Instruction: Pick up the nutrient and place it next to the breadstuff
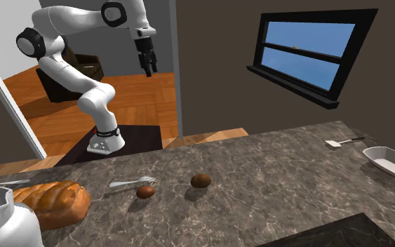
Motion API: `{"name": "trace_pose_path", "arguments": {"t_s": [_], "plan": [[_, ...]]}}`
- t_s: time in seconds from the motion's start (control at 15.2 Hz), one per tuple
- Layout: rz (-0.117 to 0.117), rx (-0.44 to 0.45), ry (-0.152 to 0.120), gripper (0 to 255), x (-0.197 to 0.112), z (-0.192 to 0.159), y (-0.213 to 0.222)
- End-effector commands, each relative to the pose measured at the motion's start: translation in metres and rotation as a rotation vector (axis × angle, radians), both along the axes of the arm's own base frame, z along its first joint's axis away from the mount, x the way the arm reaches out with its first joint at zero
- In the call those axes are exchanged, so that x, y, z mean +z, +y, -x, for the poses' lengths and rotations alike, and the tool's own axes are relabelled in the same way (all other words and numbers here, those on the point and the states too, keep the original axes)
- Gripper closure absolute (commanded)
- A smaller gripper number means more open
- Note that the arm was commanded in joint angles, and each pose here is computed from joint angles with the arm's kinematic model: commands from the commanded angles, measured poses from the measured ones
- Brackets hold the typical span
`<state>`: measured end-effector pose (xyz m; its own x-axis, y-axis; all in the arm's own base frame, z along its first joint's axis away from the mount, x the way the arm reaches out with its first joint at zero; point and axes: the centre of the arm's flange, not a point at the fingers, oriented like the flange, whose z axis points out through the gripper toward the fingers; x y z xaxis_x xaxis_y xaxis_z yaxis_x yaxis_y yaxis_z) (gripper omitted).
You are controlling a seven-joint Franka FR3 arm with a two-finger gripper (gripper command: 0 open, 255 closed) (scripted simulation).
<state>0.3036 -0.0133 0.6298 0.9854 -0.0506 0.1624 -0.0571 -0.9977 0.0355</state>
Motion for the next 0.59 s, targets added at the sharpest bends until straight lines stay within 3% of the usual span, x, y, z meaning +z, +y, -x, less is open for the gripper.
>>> {"name": "trace_pose_path", "arguments": {"t_s": [0.0, 0.53], "plan": [[0.000, 0.000, 0.000, 0, 0.000, 0.000, 0.000], [-0.021, -0.022, 0.048, 0, -0.062, -0.068, -0.062]]}}
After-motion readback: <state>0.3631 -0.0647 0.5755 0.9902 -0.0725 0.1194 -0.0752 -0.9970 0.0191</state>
